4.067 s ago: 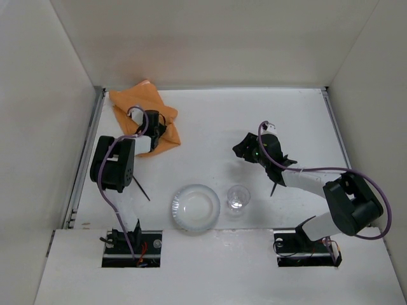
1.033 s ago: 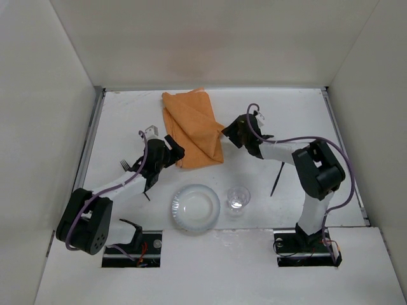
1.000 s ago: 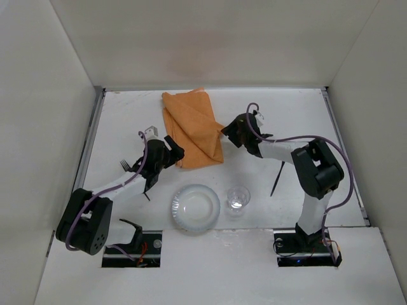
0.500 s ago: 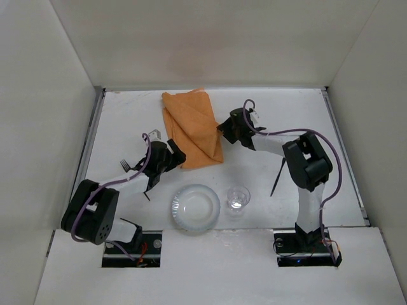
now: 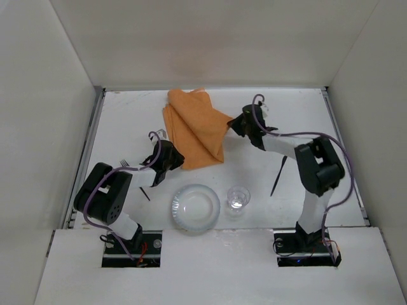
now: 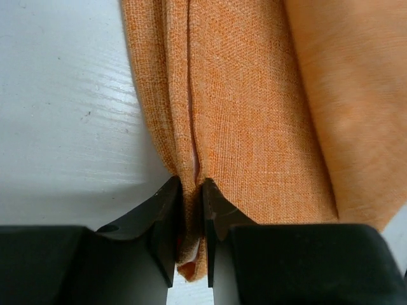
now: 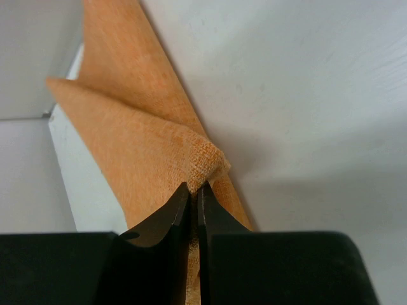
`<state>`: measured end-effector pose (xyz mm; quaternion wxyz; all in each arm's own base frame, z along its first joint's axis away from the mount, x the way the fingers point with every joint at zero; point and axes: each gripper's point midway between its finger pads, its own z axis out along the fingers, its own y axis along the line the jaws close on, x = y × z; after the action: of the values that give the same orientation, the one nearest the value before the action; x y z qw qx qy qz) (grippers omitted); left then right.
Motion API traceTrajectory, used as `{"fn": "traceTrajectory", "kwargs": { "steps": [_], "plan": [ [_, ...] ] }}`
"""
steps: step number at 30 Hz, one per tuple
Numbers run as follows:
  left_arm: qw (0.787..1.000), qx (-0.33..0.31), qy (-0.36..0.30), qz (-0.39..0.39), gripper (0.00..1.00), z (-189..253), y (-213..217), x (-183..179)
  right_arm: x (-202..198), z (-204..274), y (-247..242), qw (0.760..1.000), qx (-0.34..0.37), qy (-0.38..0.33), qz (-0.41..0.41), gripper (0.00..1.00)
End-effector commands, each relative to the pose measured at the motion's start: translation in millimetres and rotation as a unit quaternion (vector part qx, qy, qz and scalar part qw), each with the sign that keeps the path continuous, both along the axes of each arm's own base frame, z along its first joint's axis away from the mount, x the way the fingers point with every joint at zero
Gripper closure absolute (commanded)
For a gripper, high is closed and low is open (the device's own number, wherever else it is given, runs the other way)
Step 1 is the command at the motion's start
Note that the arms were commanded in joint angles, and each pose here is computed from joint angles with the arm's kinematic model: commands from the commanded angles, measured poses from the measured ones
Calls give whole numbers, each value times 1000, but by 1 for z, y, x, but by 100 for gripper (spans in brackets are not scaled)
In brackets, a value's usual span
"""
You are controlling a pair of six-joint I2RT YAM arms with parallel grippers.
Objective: Set the dinner table for one person
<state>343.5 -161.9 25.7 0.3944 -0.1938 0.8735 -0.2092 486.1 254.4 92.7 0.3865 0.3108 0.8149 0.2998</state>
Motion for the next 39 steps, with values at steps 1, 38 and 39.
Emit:
{"fn": "traceTrajectory", "kwargs": {
  "steps": [1, 38, 39],
  "plan": [
    [1000, 10, 1, 19, 87, -8, 10, 3, 8, 91, -94, 986, -66, -129, -77, 91],
    [990, 42, -9, 133, 91, 0, 90, -45, -170, -30, -147, 986, -163, 25, -16, 87],
    [990, 43, -10, 133, 91, 0, 91, -47, -175, -31, -146, 986, -165, 25, -12, 87]
  ]
}}
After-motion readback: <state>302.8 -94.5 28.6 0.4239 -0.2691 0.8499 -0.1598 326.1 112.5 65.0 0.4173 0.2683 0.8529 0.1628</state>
